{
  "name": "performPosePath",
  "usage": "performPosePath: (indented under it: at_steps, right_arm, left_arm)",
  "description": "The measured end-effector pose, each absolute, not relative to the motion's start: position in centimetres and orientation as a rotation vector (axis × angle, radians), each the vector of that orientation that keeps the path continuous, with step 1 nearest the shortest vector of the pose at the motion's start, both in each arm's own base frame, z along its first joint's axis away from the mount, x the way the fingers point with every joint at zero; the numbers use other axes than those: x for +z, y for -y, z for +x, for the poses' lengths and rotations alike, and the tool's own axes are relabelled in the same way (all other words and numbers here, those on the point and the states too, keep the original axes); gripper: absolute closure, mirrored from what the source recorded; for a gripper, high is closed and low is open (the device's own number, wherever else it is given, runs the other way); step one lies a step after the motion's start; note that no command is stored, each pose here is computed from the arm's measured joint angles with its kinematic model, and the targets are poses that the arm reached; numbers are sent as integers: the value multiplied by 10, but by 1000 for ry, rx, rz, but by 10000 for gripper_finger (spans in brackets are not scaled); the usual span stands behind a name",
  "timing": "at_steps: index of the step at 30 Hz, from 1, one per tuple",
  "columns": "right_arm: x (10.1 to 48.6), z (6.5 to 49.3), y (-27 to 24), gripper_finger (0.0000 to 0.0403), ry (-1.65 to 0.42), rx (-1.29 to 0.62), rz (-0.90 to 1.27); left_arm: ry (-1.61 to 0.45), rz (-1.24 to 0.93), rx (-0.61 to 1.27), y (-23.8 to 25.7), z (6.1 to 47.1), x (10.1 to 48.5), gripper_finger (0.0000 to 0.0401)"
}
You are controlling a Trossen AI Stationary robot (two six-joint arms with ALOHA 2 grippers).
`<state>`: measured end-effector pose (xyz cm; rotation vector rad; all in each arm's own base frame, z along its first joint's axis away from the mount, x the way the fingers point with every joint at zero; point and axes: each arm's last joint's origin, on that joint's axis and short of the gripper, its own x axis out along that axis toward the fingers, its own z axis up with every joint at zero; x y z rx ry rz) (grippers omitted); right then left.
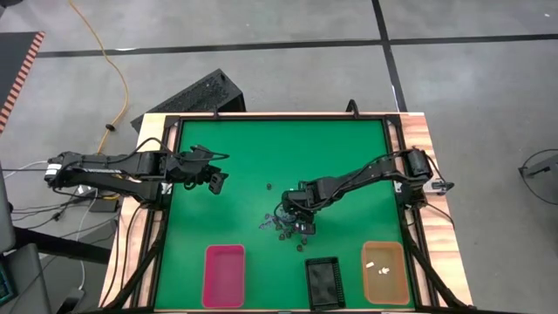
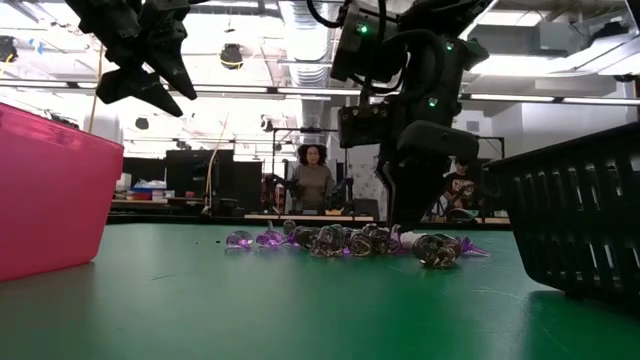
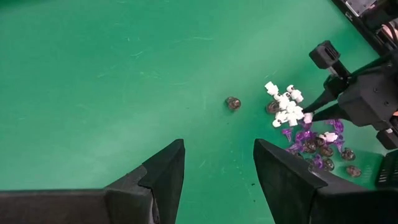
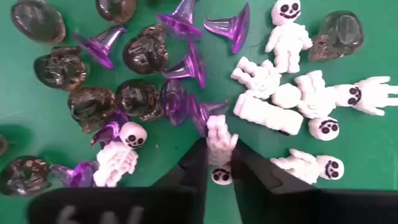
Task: Sort Halloween decoration
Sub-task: Put the white skeleton toy into the right orange organizing bin
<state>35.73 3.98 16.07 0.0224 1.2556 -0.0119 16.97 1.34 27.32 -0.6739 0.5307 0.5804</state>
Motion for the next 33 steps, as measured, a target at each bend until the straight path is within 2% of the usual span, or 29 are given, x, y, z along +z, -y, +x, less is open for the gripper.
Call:
performPosePath:
  at_steps: [2,7,12,22,33]
  right_arm:
    - [164,357,-40,365,-1253,-6,27]
    - [182,348,-39,366,-1244,-14,42]
    - [216,326,-41,366,-1243,-40,86]
    - [288,243,-95,362,-1237,-116,344]
    - [299,157,-169,361,-1383,-298,625]
  left_arm:
    - [-531,-674,580,-13,170,273,218]
    - [-531,-673,580,-13,170,273,218]
    - [-530,-674,580,-13,170,273,218]
    - [-530,-675,580,-13,170,273,218]
    - [-517,-687,601,-14,170,273,218]
